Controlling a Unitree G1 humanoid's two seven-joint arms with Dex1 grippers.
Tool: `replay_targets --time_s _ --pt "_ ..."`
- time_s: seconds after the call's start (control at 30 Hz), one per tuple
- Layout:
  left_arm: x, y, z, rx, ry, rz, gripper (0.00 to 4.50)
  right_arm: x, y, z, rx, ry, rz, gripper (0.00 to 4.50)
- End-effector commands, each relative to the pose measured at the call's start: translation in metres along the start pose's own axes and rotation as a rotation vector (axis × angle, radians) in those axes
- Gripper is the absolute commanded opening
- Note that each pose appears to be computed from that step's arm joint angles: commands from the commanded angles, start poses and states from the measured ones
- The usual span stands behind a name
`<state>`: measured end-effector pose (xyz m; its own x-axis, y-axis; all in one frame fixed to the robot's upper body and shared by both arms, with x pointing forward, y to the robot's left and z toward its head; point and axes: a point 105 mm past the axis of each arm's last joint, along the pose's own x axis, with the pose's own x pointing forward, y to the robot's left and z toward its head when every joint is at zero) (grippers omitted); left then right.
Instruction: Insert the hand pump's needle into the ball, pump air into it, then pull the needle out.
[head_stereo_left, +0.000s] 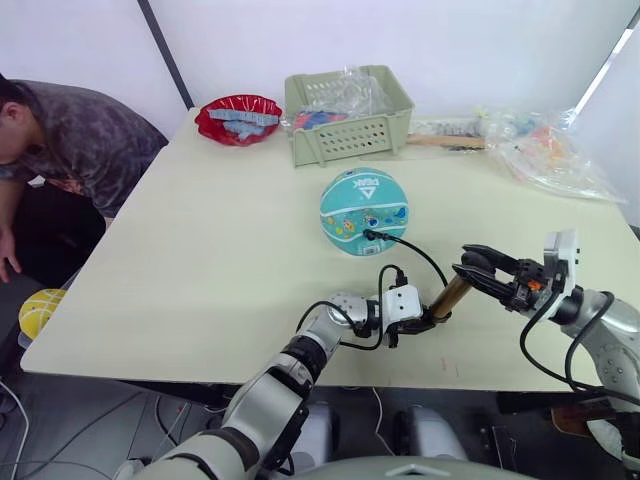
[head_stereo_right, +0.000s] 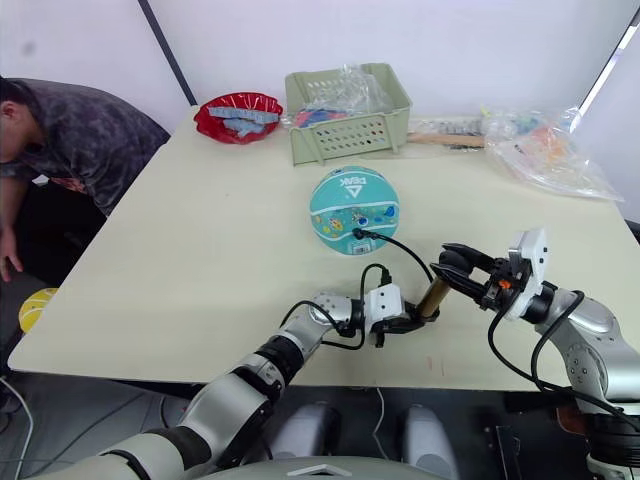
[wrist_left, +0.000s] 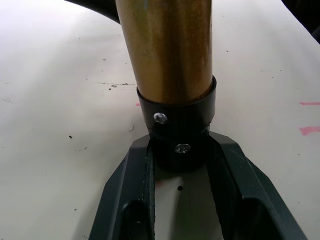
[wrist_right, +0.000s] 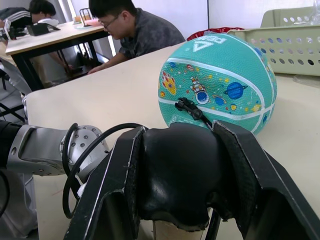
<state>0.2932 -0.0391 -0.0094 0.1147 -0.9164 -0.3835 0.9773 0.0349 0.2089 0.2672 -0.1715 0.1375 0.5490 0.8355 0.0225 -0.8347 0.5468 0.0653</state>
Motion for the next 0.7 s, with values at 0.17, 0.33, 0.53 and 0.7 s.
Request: replay_targets --time_s 0.17,0.33,0.53,0.7 --pt "-0.003 -0.027 -0.037 -0.051 0.142 -0.096 1.01 -0.013 -0.007 0.079 -0.100 -0.109 0.028 1.63" --pt "-0.002 -0.027 -0.036 -0.047 0.142 -0.099 1.01 -0.020 -0.007 0.115 -0.162 -0.137 0.033 1.63" --pt "-0.002 -0.026 -0.036 -0.044 0.144 -0.102 1.01 -0.028 -0.004 0.163 -0.232 -0.229 0.021 1.63" --pt "-0.002 -0.026 -0.036 -0.043 0.144 -0.104 1.01 -0.032 0.002 0.183 -0.238 -0.255 0.027 1.63"
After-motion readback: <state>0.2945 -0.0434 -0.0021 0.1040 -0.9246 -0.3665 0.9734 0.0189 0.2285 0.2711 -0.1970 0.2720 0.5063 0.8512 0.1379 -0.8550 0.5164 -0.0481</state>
